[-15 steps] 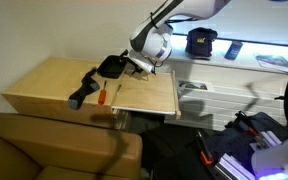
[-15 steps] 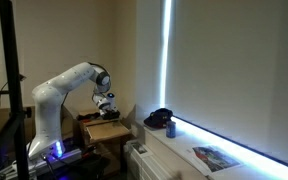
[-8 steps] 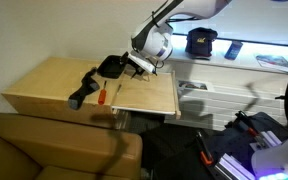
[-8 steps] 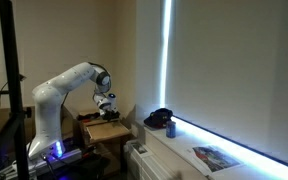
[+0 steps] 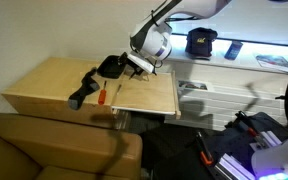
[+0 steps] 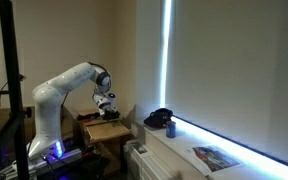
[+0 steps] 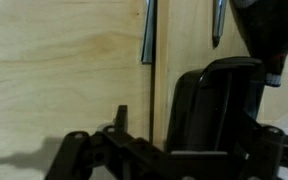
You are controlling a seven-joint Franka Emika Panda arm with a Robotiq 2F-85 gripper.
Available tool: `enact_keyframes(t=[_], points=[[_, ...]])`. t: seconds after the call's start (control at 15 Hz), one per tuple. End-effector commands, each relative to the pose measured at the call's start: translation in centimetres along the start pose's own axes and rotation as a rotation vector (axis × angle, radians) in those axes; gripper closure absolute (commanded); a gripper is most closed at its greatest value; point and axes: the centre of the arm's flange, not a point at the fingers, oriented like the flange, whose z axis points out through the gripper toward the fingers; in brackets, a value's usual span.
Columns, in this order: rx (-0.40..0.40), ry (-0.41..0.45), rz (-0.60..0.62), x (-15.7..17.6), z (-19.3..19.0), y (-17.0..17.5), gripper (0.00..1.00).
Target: Open the top drawer, place the tray inside it then put the screwdriver on the tray
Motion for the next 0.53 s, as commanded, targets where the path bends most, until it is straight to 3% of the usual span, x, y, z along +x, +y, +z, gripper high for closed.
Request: enact_keyframes(t=[0.0, 0.07, 0.27, 0.47], points=[[-0.025, -0.063, 0.053, -0.01, -0.25, 0.55, 0.0], [-0.021, -0.01, 0.018, 0.05, 0.18, 0.72, 0.0], [-0.025, -0.044, 0.036, -0.28, 0.45, 0.86, 0.0], [-0.016, 0.128, -0.093, 0.72, 0.67, 1.05, 0.0]])
